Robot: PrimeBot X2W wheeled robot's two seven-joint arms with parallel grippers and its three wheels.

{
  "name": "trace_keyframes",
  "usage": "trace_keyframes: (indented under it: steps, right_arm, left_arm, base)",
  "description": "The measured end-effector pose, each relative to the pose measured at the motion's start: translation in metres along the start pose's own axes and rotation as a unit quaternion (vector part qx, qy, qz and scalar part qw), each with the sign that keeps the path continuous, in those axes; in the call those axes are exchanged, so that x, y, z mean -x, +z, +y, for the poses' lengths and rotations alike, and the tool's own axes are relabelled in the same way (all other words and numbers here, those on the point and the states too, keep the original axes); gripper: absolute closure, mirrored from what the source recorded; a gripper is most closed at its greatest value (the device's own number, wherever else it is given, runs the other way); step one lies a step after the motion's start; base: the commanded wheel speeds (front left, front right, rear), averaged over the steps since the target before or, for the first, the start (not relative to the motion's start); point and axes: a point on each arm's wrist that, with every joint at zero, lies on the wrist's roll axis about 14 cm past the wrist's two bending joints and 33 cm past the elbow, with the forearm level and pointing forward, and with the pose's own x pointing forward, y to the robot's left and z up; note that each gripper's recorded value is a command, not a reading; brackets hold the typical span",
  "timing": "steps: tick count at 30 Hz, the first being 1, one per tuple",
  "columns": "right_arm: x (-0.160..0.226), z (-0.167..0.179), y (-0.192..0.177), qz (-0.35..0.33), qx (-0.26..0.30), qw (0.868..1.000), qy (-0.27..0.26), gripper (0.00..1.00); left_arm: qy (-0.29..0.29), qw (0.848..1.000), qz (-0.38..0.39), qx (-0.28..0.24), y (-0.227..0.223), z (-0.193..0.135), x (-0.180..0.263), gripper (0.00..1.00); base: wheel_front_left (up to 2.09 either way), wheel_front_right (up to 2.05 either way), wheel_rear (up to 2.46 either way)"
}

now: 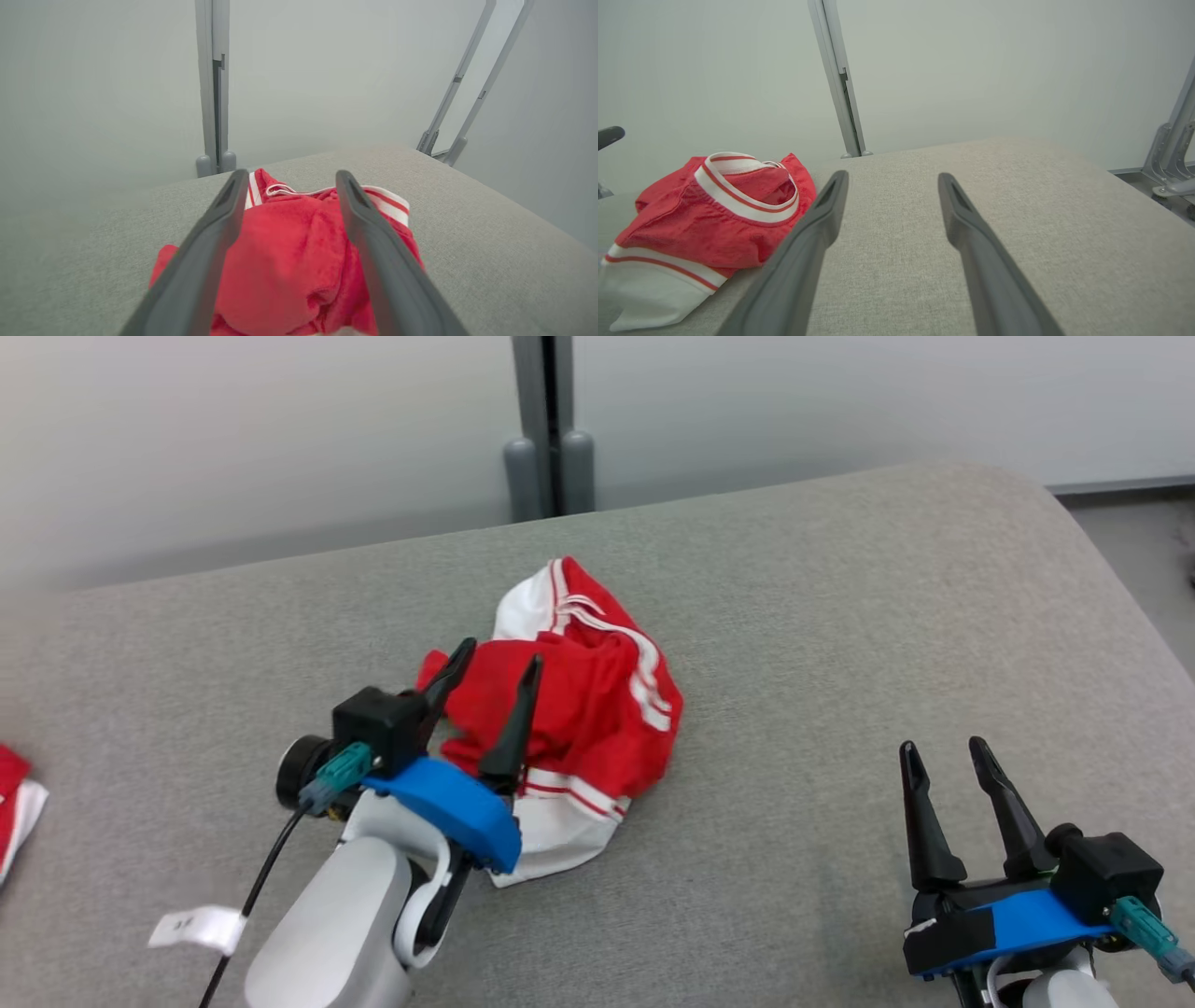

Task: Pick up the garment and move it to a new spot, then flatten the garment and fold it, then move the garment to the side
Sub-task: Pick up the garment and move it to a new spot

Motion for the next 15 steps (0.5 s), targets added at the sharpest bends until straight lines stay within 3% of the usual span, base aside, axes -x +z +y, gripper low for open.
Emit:
trace_keyframes:
  steps: [8, 15]
  right_arm:
    - [-0.012, 0.024, 0.003, -0.005, 0.007, 0.999, 0.038, 0.0]
    - [-0.015, 0.039, 0.001, 0.005, 0.01, 0.998, 0.06, 0.0]
  left_arm:
    - [0.108, 0.991, -0.08, 0.006, 0.02, 0.054, 0.06, 0.0]
    - [0.21, 0.974, -0.084, 0.001, 0.011, 0.094, 0.121, 0.0]
  base:
    - [0.0, 0.0, 0.0]
    - [0.0, 0.0, 0.0]
